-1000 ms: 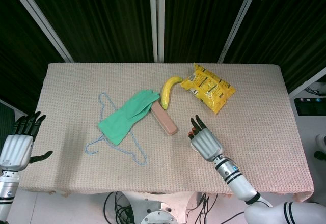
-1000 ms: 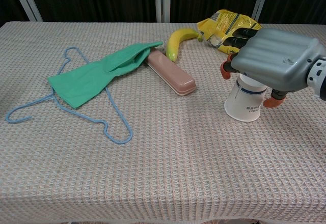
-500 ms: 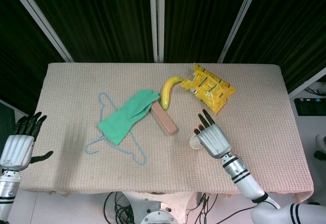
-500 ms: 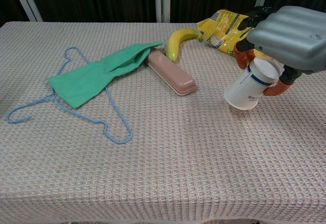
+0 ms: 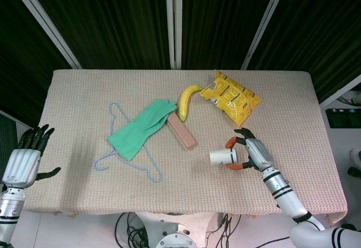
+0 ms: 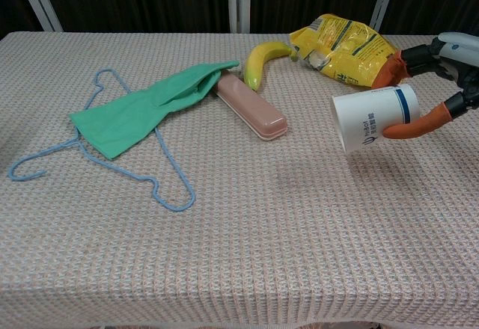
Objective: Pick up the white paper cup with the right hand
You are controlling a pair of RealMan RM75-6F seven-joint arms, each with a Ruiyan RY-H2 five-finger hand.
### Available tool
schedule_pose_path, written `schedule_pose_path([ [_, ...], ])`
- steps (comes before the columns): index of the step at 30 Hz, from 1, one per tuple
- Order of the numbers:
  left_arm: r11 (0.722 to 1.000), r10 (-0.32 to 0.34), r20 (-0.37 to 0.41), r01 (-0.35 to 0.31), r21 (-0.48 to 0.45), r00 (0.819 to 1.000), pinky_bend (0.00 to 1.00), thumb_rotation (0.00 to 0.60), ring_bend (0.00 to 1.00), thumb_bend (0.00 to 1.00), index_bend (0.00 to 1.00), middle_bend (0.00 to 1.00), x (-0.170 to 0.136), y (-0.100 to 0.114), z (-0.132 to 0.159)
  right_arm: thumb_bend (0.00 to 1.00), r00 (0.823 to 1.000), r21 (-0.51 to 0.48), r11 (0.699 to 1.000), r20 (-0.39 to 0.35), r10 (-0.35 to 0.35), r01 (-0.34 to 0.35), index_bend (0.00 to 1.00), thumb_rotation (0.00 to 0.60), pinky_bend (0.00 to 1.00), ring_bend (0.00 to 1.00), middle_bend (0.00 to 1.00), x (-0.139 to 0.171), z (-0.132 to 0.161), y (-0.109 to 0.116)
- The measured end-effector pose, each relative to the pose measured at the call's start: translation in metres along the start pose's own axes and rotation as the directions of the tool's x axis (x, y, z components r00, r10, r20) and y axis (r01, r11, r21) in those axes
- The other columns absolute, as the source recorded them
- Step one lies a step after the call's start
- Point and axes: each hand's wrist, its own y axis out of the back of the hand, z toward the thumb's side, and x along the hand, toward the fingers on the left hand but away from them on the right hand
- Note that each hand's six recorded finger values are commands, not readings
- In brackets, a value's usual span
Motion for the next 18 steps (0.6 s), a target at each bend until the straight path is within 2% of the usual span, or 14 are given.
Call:
schedule_pose_path([
  [3, 1.0, 0.002, -0.001, -0.002, -0.002, 1.0, 0.0, 0.6, 0.0, 0.06, 0.02, 0.0, 0.0, 0.001, -0.001, 0.09, 0.994, -0.128, 0.99, 0.075, 0.074, -0.064, 0.59, 0.6, 0.0, 0.11, 0.48, 0.002, -0.02, -0.004],
  [6, 1.0, 0.002, 0.0, -0.002, -0.001, 1.0, 0.0, 0.6, 0.0, 0.06, 0.02, 0.0, 0.0, 0.001, -0.001, 0.08, 0.979, -0.183, 0.976, 0.143, 0.142, -0.115, 0.5, 0.6, 0.0, 0.08, 0.43, 0.005, -0.037, -0.004],
  [8, 1.0, 0.002, 0.001, -0.002, -0.001, 1.0, 0.0, 0.6, 0.0, 0.06, 0.02, 0.0, 0.0, 0.001, 0.0, 0.05, 0.972, -0.171, 0.976, 0.169, 0.162, -0.133, 0.33, 0.6, 0.0, 0.03, 0.32, 0.008, -0.044, 0.002],
  [9, 1.0, 0.002, 0.001, -0.002, -0.001, 1.0, 0.0, 0.6, 0.0, 0.06, 0.02, 0.0, 0.0, 0.001, 0.0, 0.03, 0.971, -0.165, 0.976, 0.17, 0.167, -0.139, 0.17, 0.6, 0.0, 0.01, 0.21, 0.009, -0.045, 0.003],
  [10, 1.0, 0.003, 0.001, -0.003, -0.002, 1.0, 0.0, 0.6, 0.0, 0.06, 0.02, 0.0, 0.0, 0.001, 0.0, 0.02, 0.971, -0.162, 0.976, 0.165, 0.171, -0.145, 0.07, 0.6, 0.0, 0.0, 0.12, 0.009, -0.044, 0.003],
  [11, 1.0, 0.005, 0.002, -0.005, -0.003, 1.0, 0.0, 0.6, 0.0, 0.06, 0.02, 0.0, 0.0, 0.001, 0.0, 0.01, 0.972, -0.16, 0.976, 0.155, 0.174, -0.149, 0.02, 0.6, 0.0, 0.0, 0.05, 0.009, -0.042, 0.003],
  [13, 1.0, 0.006, 0.003, -0.006, -0.002, 1.0, 0.0, 0.6, 0.0, 0.06, 0.02, 0.0, -0.001, 0.001, 0.0, 0.0, 0.976, -0.151, 0.977, 0.131, 0.172, -0.152, 0.0, 0.6, 0.0, 0.0, 0.0, 0.01, -0.039, 0.005],
  [18, 1.0, 0.005, 0.005, -0.005, -0.002, 1.0, 0.0, 0.6, 0.0, 0.06, 0.02, 0.0, -0.001, 0.001, 0.001, 0.0, 0.992, -0.04, 0.992, 0.043, 0.121, -0.12, 0.0, 0.6, 0.0, 0.0, 0.0, 0.016, -0.027, 0.02],
])
